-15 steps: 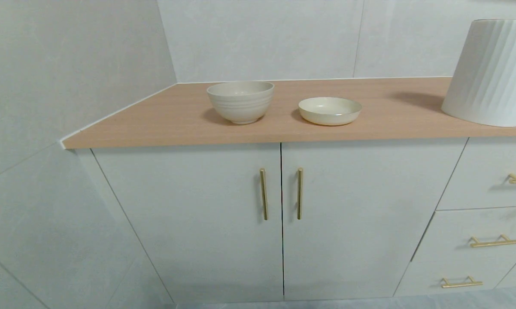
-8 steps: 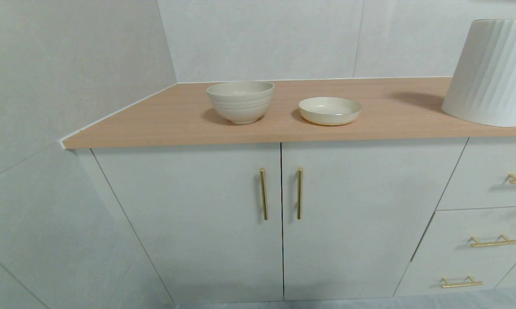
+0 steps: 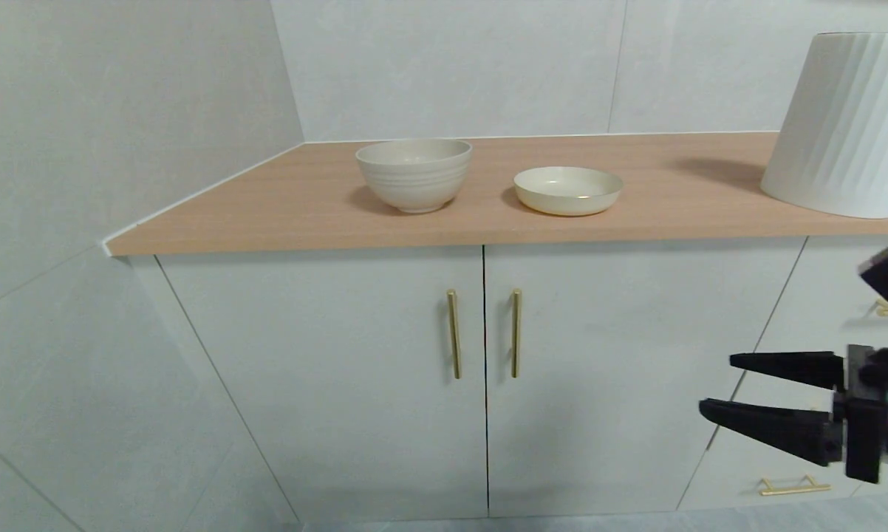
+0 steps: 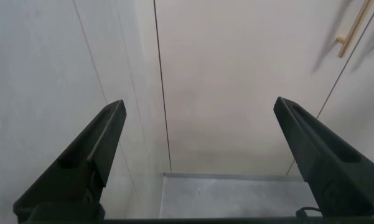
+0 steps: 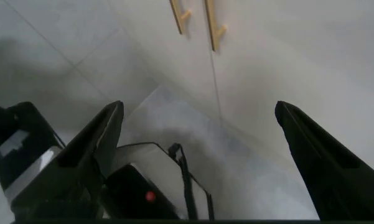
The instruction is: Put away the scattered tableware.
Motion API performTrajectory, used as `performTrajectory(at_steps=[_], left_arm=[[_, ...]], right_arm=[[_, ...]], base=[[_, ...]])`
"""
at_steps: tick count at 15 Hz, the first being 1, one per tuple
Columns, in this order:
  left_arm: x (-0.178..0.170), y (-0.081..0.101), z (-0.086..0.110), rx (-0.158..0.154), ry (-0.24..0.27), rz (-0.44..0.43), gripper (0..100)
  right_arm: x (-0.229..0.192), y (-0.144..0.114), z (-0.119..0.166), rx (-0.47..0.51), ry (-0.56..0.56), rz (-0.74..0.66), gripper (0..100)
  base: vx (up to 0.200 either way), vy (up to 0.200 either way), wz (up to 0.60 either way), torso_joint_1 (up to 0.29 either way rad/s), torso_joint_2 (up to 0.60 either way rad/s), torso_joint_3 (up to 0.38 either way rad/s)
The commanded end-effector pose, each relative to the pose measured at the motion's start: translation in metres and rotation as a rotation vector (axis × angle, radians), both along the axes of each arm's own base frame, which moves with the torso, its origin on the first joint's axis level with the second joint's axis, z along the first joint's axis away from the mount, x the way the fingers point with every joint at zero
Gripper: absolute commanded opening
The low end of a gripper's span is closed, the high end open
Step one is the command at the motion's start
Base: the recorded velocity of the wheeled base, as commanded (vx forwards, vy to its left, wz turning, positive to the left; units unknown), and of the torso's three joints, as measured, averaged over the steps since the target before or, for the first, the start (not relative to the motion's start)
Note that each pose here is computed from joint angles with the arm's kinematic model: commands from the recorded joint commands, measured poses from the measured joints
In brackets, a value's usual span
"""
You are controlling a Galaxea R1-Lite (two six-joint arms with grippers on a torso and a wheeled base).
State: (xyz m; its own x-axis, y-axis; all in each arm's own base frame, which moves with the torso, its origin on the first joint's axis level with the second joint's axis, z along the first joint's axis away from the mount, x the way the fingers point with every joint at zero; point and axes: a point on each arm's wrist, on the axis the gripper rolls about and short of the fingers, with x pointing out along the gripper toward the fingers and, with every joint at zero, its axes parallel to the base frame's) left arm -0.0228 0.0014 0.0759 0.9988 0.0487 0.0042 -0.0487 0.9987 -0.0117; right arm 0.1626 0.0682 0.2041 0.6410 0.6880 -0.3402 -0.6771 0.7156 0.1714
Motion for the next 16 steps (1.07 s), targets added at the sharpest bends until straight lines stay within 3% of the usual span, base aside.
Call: performTrajectory(at_steps=[1, 9, 13, 16], left_arm=[[0.000, 0.000, 0.000, 0.001, 0.000, -0.001, 100], [0.000, 0.000, 0.000, -0.001, 0.000, 0.000, 100], [0.000, 0.000, 0.000, -0.001, 0.000, 0.000, 100], [0.000, 0.000, 0.000, -0.001, 0.000, 0.000, 100]], right_arm=[[0.051, 0.036, -0.019, -0.024, 0.080, 0.069, 100], [0.115, 0.103, -0.048, 0.007, 0.110, 0.095, 100], [0.137, 0.128, -0.078, 0.112, 0.076, 0.006, 100], [0.141, 0.133, -0.080, 0.170, 0.090, -0.013, 100]], base=[[0.000, 0.000, 0.00, 0.000, 0.00, 0.000], [0.000, 0.000, 0.00, 0.000, 0.00, 0.000], [0.000, 0.000, 0.00, 0.000, 0.00, 0.000], [0.000, 0.000, 0.00, 0.000, 0.00, 0.000]])
